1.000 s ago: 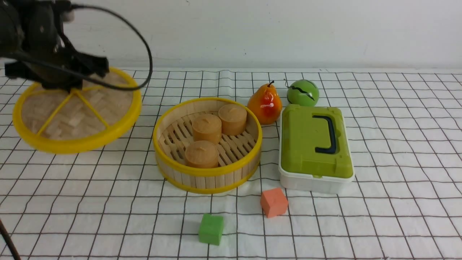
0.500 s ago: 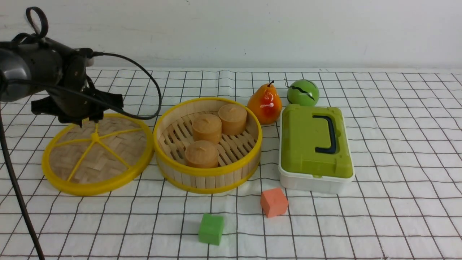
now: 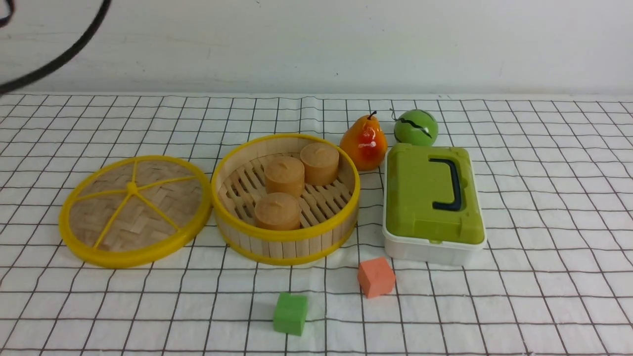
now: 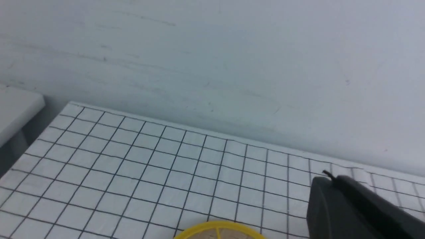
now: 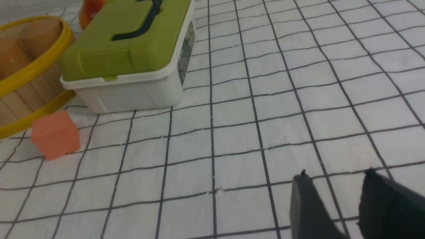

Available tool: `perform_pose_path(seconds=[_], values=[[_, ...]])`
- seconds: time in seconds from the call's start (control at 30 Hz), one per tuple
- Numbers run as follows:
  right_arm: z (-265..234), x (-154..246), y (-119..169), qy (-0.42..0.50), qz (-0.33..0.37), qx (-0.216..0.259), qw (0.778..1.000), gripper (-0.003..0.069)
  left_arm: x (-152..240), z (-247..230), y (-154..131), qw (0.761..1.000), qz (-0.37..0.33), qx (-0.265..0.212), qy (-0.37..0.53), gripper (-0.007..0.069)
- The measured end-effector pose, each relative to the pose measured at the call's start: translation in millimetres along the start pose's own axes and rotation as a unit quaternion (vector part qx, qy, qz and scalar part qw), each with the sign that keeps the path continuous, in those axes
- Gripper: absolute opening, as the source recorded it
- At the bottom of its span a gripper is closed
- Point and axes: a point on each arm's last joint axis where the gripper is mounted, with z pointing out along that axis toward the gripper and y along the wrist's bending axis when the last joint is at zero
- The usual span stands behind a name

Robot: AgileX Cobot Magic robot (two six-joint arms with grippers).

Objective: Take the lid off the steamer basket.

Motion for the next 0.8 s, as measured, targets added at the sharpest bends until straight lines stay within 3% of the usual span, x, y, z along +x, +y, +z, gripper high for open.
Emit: perform_pose_path(seconds=[0.27,0.43,0.67,0.8], values=[[0.0,0.0,0.0,0.0,0.0,0.0,1.0,0.024,104.5,-63.7,25.5,0.998,-0.041,0.031,0.033,-0.0013],[0.0,0.0,0.0,0.0,0.0,0.0,1.0,0.024,156.5,-91.6,37.5,0.992,-0.108,0.043,0.055,-0.0013],[0.0,0.0,0.0,0.0,0.0,0.0,1.0,0.024,193.0,-108.2,46.5,0.988,-0.136,0.047,0.063,-0.0013],[0.0,0.0,0.0,0.0,0.0,0.0,1.0,0.024,192.4,-122.6,48.8,0.995,-0.08,0.063,0.016,-0.0013]])
